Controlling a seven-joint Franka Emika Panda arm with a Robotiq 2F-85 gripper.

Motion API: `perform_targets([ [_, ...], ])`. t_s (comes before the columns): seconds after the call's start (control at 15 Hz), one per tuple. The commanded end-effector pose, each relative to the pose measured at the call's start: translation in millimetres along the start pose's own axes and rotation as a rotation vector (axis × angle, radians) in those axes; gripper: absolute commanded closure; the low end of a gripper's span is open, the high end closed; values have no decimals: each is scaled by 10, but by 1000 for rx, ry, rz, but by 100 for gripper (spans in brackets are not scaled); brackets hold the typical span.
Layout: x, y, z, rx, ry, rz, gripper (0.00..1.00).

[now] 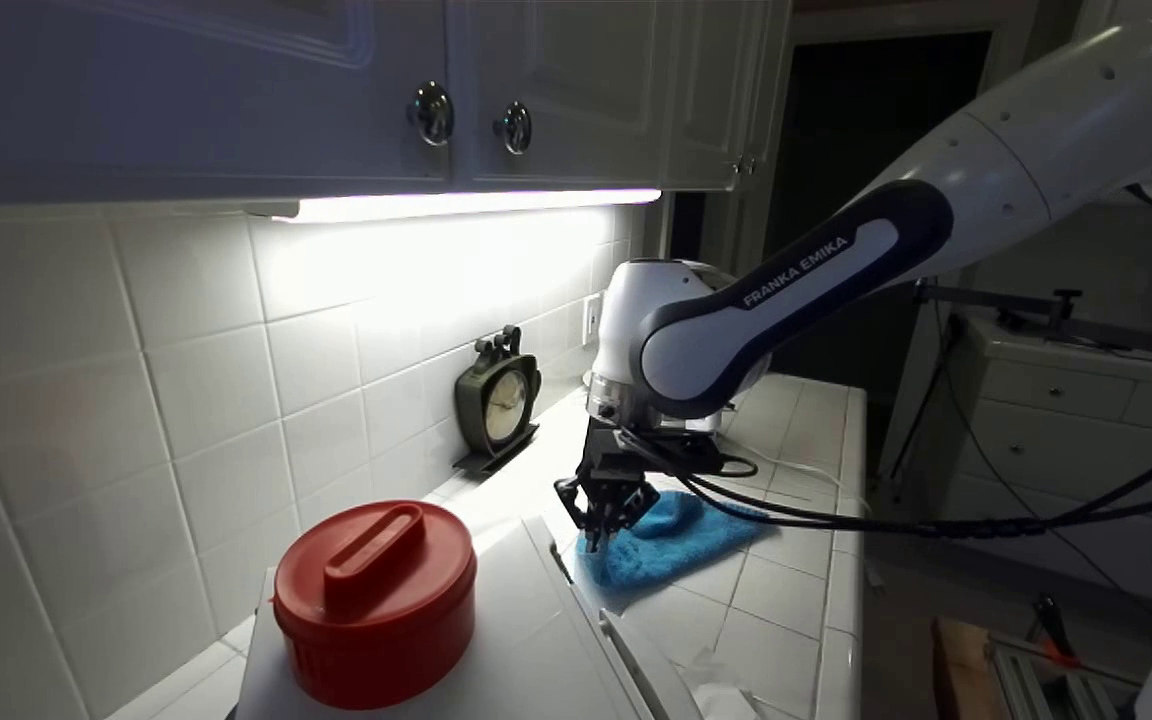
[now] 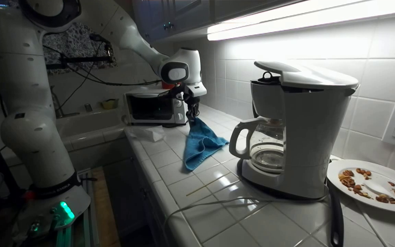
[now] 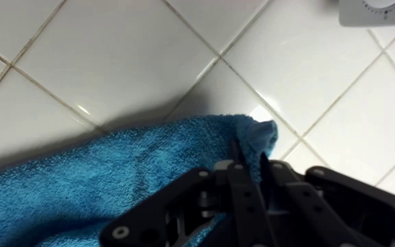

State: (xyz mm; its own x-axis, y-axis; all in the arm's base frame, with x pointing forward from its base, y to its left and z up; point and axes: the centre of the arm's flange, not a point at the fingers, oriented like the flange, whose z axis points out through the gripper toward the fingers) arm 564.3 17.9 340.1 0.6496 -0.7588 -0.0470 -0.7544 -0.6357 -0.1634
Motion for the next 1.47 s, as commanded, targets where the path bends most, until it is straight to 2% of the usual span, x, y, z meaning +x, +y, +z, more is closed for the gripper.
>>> perform_targets([
  [0.0, -93, 343, -223, 23, 42, -40, 96],
  [0.73, -4, 1034, -504, 8, 150, -193, 97],
  [1.4, -15, 1476, -710, 34, 210, -203, 97],
])
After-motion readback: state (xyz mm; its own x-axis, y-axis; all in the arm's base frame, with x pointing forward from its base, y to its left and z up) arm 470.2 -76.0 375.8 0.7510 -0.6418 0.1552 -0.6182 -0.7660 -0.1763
